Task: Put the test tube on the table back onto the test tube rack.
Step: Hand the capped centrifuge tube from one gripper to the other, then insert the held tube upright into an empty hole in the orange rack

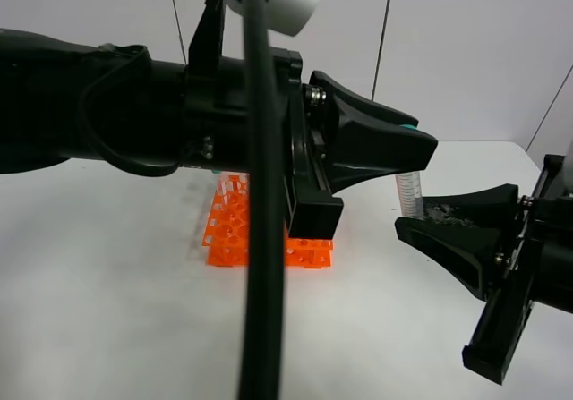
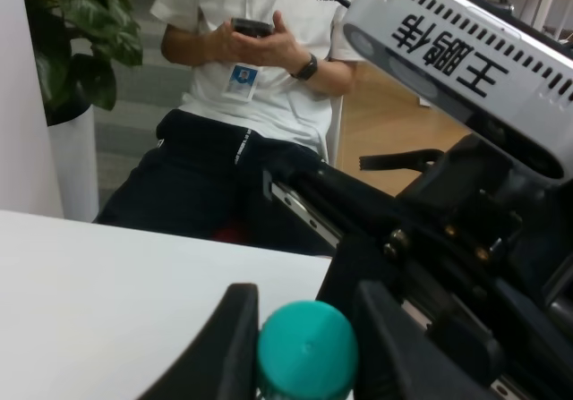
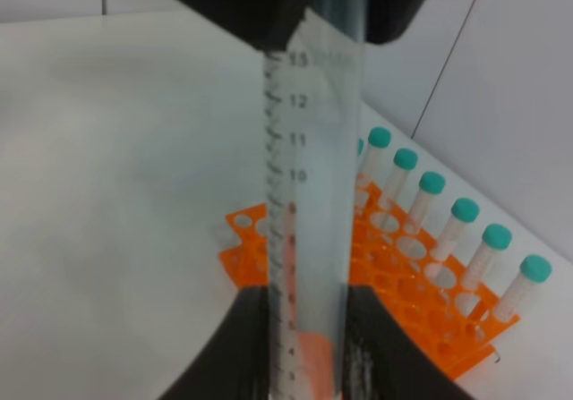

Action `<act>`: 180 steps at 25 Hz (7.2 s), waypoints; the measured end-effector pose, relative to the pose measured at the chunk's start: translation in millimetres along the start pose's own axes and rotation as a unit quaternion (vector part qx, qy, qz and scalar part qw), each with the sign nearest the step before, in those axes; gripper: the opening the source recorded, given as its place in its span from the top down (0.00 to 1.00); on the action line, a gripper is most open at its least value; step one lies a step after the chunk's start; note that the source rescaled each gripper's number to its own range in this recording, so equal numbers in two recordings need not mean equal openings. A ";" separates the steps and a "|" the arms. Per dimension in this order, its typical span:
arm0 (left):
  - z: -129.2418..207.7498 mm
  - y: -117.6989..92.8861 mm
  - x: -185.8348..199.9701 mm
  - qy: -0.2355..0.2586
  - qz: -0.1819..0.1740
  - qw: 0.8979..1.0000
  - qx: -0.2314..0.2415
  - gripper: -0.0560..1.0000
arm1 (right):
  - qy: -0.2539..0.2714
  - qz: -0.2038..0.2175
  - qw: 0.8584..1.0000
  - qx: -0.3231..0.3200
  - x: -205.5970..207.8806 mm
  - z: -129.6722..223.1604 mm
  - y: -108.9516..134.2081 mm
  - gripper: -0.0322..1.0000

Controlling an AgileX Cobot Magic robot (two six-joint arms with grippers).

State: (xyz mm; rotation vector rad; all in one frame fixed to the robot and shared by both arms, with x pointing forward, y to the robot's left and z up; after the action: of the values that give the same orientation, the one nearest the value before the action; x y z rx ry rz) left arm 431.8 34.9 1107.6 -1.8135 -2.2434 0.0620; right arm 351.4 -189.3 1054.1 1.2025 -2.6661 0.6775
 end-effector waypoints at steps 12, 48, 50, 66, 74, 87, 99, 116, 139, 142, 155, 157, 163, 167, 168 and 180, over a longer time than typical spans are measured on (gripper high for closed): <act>8.5 8.4 -2.5 0.022 -0.030 0.999 -0.012 0.94 | 0.033 -0.003 0.999 -0.025 -23.4 7.9 0.2 0.94; 3.2 20.3 1.5 0.014 -0.099 0.995 -0.012 0.94 | 0.183 0.052 0.974 -0.120 -15.7 49.0 -26.5 0.16; 3.2 20.8 1.6 0.014 -0.101 0.995 -0.012 0.94 | 0.192 0.076 0.967 -0.147 -13.3 53.1 -33.1 0.16; 3.3 21.8 1.8 0.015 -0.106 0.994 -0.012 0.94 | 0.290 0.255 0.870 -0.305 20.5 78.1 -75.9 0.00; 3.3 21.8 1.8 0.013 -0.107 0.994 0.000 0.94 | 0.412 0.288 0.807 -0.310 54.9 55.3 -92.1 0.00; 3.2 21.4 1.7 0.012 -0.105 0.994 0.010 0.94 | 0.417 0.127 0.816 -0.380 46.1 39.8 -62.4 0.00; 3.1 20.7 1.6 0.011 -0.101 0.995 0.011 0.94 | 0.392 0.180 0.832 -0.348 86.7 28.0 -47.1 0.00; 2.9 18.2 1.1 0.010 -0.088 0.996 0.011 0.94 | 0.271 0.237 0.891 -0.276 121.4 41.2 -9.9 0.00; 2.8 17.4 1.0 0.010 -0.084 0.996 0.011 0.94 | 0.159 0.363 0.884 -0.249 147.7 50.0 15.2 0.00; 2.8 17.3 1.0 0.010 -0.084 0.996 0.011 0.94 | 0.158 0.361 0.884 -0.249 147.6 50.0 15.3 0.00; 2.6 15.8 0.7 0.009 -0.077 0.997 0.011 0.94 | 0.156 0.352 0.890 -0.246 147.5 49.8 15.2 0.00; 2.6 15.8 0.7 0.009 -0.077 0.997 0.011 0.94 | 0.156 0.352 0.890 -0.246 147.5 49.8 15.2 0.00; 2.7 15.6 0.7 0.009 -0.076 0.997 0.010 0.94 | 0.156 0.352 0.890 -0.246 147.5 49.8 15.2 0.00; 3.1 17.8 1.3 0.012 -0.087 0.996 0.006 0.94 | 0.156 0.352 0.890 -0.246 147.5 49.8 15.2 0.00; 3.7 19.5 1.7 0.016 -0.096 0.995 0.001 0.94 | 0.156 0.352 0.890 -0.246 147.5 49.8 15.2 0.00; 8.3 47.3 10.9 0.018 -0.294 0.956 0.003 0.94 | 0.156 0.352 0.890 -0.246 147.5 49.8 15.2 0.00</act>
State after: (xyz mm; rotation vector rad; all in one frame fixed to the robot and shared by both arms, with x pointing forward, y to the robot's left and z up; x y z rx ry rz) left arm 473.0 57.0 1092.4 -1.0627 -2.6464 -0.0753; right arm 244.0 -302.9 1049.3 -0.0241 -2.6934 0.1909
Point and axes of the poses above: a point on each arm's last joint axis where the gripper is mounted, x pointing back along that axis away from the gripper, y along the wrist's bending axis when the last joint is at zero, z = x × y, the point moved 1 cm from there along -x, pointing out along that axis toward the gripper, and after that the axes turned 7 degrees about x, right-handed, at the moved point
